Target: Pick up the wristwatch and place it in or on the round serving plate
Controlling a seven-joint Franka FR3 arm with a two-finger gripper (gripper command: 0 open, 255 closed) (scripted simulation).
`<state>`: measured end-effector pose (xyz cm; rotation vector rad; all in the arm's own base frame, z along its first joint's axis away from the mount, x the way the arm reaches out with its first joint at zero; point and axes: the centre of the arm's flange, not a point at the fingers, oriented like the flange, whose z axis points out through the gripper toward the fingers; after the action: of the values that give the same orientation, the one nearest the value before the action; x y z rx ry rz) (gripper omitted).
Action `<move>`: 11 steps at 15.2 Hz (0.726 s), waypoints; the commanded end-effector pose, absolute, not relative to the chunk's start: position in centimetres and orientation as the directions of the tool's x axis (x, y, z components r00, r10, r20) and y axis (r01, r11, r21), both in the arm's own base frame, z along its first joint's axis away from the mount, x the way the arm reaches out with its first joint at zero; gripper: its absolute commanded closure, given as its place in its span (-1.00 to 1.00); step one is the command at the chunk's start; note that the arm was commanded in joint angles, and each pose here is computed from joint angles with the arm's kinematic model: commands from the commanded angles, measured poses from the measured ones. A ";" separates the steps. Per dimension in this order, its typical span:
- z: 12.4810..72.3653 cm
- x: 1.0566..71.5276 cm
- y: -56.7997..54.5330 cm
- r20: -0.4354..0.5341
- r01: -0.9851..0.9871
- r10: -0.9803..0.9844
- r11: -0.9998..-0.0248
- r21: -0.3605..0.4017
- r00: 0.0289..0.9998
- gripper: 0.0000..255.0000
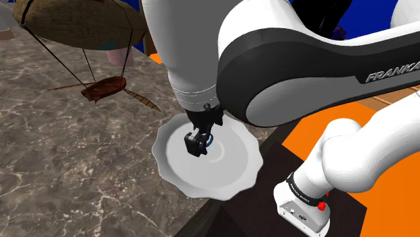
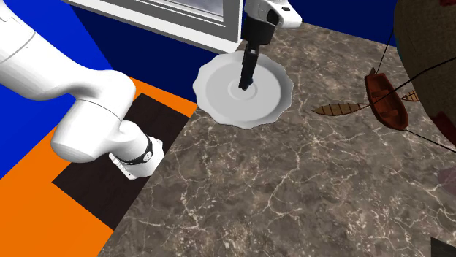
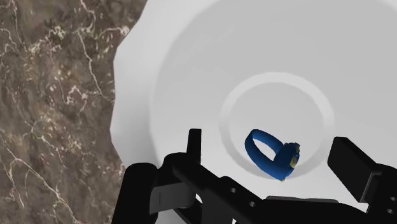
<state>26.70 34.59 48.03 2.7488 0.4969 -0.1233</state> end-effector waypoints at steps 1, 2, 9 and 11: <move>49.9 26.8 35.4 -0.145 0.354 0.324 -0.880 0.318 0.935 -1.00; 51.2 26.8 35.9 -0.145 0.354 0.324 -0.880 0.318 0.935 -1.00; 52.1 26.8 36.3 -0.145 0.354 0.324 -0.880 0.318 0.935 -1.00; 52.1 26.8 36.3 -0.145 0.354 0.324 -0.880 0.318 0.935 -1.00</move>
<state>26.84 36.26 52.13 2.7487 0.4967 -0.1235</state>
